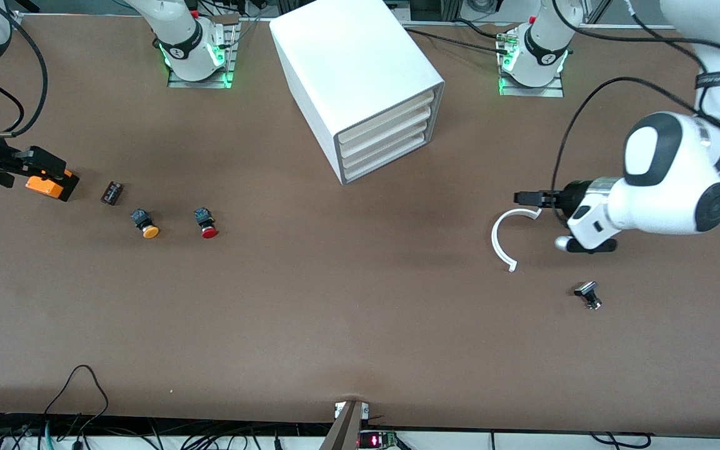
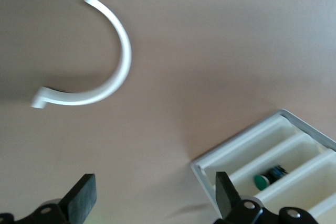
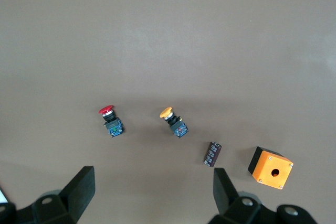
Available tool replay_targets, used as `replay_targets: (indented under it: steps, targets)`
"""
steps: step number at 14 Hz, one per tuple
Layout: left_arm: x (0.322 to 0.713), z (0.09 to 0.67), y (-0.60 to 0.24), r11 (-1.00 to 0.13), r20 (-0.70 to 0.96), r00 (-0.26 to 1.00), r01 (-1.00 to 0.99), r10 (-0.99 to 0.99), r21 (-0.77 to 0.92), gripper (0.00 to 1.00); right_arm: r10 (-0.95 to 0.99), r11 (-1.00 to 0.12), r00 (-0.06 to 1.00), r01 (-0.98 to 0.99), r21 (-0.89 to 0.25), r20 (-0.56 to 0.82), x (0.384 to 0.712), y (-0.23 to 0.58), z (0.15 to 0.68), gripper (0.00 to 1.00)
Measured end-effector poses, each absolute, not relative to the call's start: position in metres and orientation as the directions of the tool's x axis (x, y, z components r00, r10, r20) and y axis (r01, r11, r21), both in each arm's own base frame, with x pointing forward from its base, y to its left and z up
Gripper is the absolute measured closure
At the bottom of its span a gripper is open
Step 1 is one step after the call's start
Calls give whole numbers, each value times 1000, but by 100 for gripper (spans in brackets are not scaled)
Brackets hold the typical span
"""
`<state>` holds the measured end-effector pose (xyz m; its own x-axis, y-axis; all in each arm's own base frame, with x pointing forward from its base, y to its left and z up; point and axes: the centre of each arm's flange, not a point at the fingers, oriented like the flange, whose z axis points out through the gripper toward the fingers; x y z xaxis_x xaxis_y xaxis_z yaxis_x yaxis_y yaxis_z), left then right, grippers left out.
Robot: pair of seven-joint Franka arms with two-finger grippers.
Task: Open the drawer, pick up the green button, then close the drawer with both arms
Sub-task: 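Pull the drawer open with the left gripper while the right gripper approaches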
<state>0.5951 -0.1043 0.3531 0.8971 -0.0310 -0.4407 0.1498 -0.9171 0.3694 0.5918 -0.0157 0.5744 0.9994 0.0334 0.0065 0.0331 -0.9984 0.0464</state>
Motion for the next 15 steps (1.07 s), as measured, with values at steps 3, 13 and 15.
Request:
replay_targets:
  steps: [3, 13, 15]
  targets:
    - [579, 320, -134, -859, -523, 850, 229, -52, 457, 0, 62, -995, 997, 59, 81, 41, 596, -6, 578, 0]
    - [505, 189, -199, -585, -474, 803, 201, -361, 786, 0, 122, -991, 991, 118, 69, 61, 596, 33, 582, 0]
    - [486, 170, -208, -548, -430, 808, 163, -402, 820, 0, 129, -991, 990, 127, 30, 58, 596, 43, 578, 0]
